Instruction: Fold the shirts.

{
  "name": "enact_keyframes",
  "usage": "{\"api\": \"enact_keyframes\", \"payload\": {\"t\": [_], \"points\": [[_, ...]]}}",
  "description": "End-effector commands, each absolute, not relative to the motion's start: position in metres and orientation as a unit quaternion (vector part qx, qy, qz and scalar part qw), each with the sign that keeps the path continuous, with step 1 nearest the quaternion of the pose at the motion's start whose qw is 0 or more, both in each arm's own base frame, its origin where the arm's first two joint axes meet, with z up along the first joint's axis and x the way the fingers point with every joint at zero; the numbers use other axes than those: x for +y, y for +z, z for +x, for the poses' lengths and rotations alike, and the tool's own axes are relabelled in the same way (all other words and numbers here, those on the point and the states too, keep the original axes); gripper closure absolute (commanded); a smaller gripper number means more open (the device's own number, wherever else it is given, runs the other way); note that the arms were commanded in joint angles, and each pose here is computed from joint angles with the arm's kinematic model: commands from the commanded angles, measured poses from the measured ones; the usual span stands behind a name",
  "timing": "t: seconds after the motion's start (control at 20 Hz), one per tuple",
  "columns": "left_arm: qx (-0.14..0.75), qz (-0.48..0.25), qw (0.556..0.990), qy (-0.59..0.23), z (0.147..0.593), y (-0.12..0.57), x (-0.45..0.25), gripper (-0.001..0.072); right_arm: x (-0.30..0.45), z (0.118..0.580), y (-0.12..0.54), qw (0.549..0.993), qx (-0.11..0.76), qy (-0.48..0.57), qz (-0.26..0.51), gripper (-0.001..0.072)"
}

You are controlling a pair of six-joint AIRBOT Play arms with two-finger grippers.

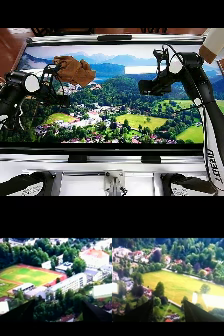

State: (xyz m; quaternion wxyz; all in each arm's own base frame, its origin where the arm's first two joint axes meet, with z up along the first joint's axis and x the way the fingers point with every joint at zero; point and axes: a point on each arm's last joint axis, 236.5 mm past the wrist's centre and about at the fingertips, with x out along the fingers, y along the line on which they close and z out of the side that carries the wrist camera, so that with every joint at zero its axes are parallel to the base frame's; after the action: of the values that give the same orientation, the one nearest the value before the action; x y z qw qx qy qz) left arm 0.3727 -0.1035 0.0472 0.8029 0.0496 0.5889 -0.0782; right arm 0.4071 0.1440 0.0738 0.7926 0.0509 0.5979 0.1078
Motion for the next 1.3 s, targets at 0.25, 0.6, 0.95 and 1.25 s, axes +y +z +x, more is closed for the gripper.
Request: {"api": "enact_keyframes", "payload": {"t": [0.25,0.6,0.95,1.25], "points": [[0.453,-0.03,0.89,-0.037,0.511,0.064,-0.101,0.0067,0.156,0.424,0.083,0.813,0.564,0.123,0.074,0.0212],[0.434,-0.155,0.887,0.029,0.636,0.008,-0.042,0.0033,0.168,0.416,0.084,0.801,0.574,0.147,0.084,0.0212],[0.459,-0.224,0.859,0.022,0.651,-0.079,-0.052,0.0034,0.169,0.416,0.084,0.801,0.573,0.149,0.086,0.0212],[0.467,-0.228,0.854,0.023,0.651,-0.098,-0.055,0.0378,0.169,0.416,0.084,0.801,0.574,0.149,0.086,0.0212]]}}
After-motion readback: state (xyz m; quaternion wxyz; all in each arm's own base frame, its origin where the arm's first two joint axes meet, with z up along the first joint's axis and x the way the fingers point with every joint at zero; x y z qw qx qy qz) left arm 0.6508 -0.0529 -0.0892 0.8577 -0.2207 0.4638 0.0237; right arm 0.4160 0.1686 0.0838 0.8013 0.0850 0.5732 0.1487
